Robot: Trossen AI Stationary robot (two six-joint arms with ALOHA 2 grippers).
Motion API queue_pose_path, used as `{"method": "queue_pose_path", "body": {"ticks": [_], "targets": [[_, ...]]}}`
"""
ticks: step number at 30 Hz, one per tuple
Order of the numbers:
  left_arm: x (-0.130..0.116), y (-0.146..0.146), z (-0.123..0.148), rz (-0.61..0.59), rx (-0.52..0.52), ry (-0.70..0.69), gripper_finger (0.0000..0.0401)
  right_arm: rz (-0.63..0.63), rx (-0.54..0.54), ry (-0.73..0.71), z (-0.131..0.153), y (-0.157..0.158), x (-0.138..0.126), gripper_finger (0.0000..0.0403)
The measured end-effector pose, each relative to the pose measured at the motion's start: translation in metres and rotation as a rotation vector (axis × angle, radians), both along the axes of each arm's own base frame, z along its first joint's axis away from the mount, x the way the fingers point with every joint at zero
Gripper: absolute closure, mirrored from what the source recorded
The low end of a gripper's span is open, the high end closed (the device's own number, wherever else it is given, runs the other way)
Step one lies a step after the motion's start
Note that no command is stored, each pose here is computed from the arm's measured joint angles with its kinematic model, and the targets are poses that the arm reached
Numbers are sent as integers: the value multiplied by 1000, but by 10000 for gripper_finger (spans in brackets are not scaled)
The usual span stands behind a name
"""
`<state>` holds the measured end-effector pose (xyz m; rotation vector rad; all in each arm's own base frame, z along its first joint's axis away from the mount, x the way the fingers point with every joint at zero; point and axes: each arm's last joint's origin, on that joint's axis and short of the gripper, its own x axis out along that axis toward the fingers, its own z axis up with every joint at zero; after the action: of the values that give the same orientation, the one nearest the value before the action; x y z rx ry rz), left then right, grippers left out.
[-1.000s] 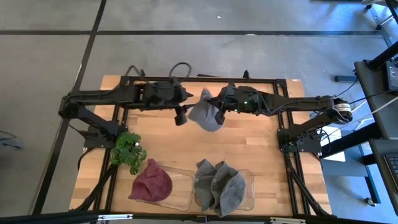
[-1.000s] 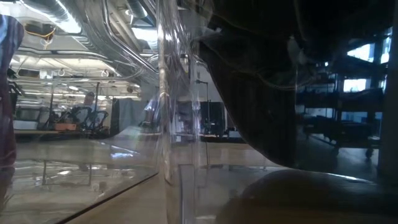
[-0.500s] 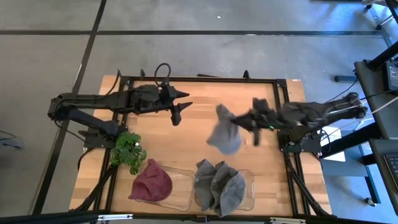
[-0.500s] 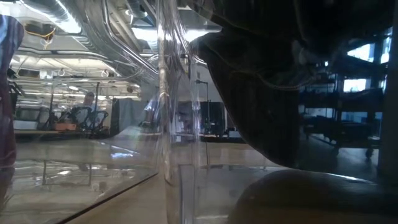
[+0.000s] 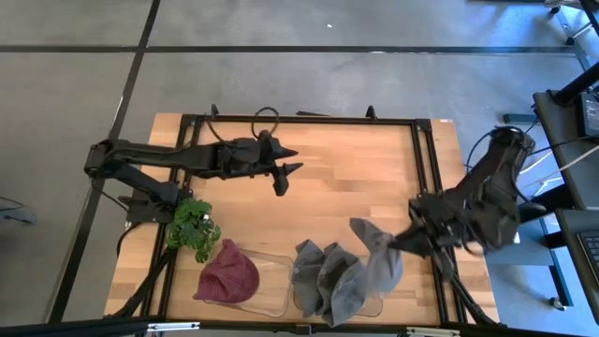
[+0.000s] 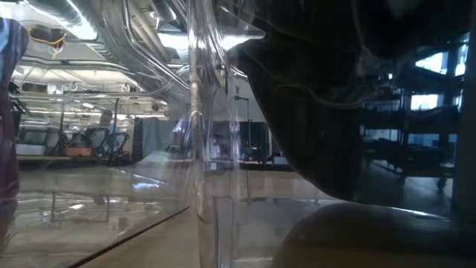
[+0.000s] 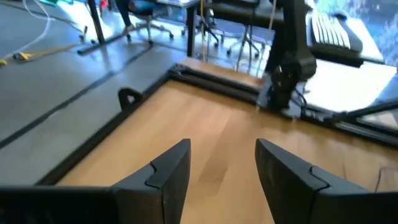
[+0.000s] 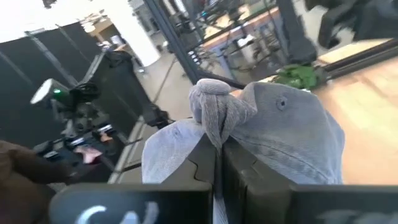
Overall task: Pick & Place hat
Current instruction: Put the gray cap into the right transparent bin
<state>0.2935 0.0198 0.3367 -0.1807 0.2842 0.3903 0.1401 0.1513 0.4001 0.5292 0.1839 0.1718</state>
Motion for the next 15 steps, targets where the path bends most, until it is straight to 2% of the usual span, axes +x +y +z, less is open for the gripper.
{"method": "queue_pose_path", "body": {"ticks": [6,15], "targets": [[18,-11,-15,-39,-2,12,226,-111,-123,0,-18,38,-11,393],[24,-23,-22,-63,-39,22,227,-227,-282,14,-57,84,0,392]]}}
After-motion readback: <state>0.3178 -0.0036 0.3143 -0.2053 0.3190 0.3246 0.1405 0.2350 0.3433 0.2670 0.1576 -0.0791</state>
